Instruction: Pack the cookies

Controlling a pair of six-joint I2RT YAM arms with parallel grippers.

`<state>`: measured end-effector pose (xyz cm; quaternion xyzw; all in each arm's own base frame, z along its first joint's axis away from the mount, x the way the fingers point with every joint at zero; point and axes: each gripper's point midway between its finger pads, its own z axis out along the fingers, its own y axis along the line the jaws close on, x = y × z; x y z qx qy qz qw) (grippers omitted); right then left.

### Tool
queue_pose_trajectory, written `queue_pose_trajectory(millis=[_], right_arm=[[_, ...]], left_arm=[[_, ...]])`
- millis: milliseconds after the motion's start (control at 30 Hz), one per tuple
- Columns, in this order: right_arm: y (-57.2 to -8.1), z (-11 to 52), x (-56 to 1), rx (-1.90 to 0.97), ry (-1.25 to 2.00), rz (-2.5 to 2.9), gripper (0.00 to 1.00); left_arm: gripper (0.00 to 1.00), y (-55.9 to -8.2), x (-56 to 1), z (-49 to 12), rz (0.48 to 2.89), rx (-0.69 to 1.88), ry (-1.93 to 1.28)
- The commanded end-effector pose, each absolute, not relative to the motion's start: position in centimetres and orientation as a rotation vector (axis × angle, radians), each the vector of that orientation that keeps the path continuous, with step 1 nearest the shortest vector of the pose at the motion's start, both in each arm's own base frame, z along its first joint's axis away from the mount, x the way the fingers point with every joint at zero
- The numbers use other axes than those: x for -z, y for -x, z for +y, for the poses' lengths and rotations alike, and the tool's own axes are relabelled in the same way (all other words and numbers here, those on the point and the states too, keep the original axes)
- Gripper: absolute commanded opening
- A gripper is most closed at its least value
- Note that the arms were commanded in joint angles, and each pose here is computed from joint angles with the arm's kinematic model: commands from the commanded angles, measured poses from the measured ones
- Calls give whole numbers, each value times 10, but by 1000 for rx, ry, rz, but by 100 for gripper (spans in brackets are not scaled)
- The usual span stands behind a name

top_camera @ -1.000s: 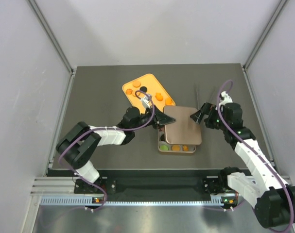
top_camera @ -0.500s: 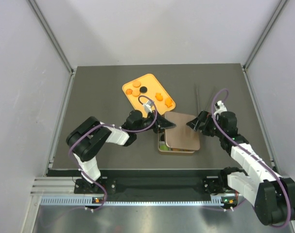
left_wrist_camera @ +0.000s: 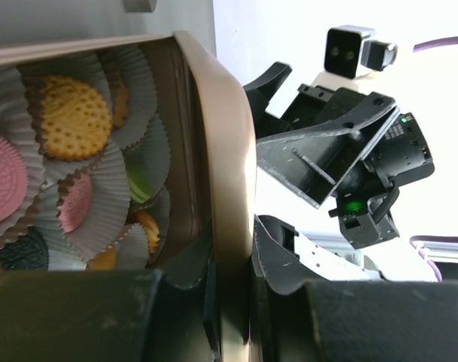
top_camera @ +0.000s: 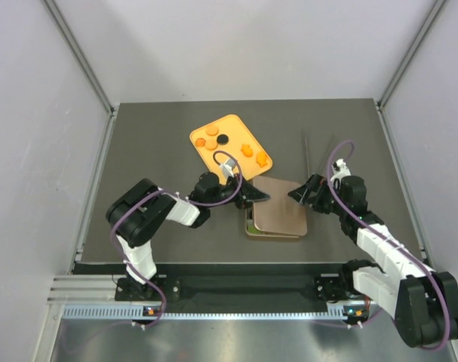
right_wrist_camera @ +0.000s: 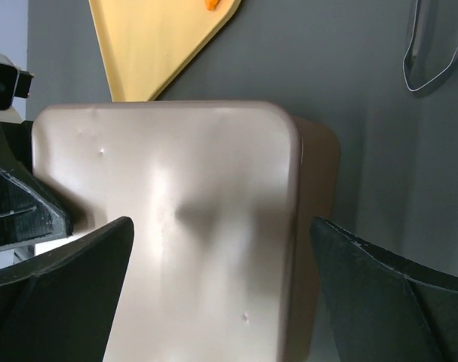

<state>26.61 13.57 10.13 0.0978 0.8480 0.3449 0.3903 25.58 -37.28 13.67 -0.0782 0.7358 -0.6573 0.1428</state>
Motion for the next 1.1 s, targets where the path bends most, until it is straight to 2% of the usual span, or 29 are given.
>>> queue_pose_trajectory(millis=[0, 133, 333, 500, 600, 633, 667, 1067], right_arm=[[-270, 142, -107, -903, -206, 2112, 100], [-267, 142, -101, -907, -211, 2122, 100], [-264, 142, -94, -908, -210, 2134, 99], [-263, 141, -93, -905, -210, 2137, 98], [-262, 141, -91, -904, -211, 2142, 96], [-262, 141, -91, -904, -211, 2142, 96], [-262, 140, -88, -899, -217, 2147, 96], [-263, 140, -89, -893, -225, 2150, 93]], left_arm=[[12, -262, -149, -370, 2031, 1927, 182], [20, -265, -144, -368, 2042, 1918, 213], [25, -270, -139, -364, 2041, 1908, 242], [33, -275, -137, -362, 2041, 1902, 251], [41, -277, -137, -357, 2037, 1888, 264], [50, -279, -137, -354, 2034, 1881, 265], [53, -279, -138, -353, 2035, 1876, 264], [55, -283, -135, -329, 2057, 1811, 307]])
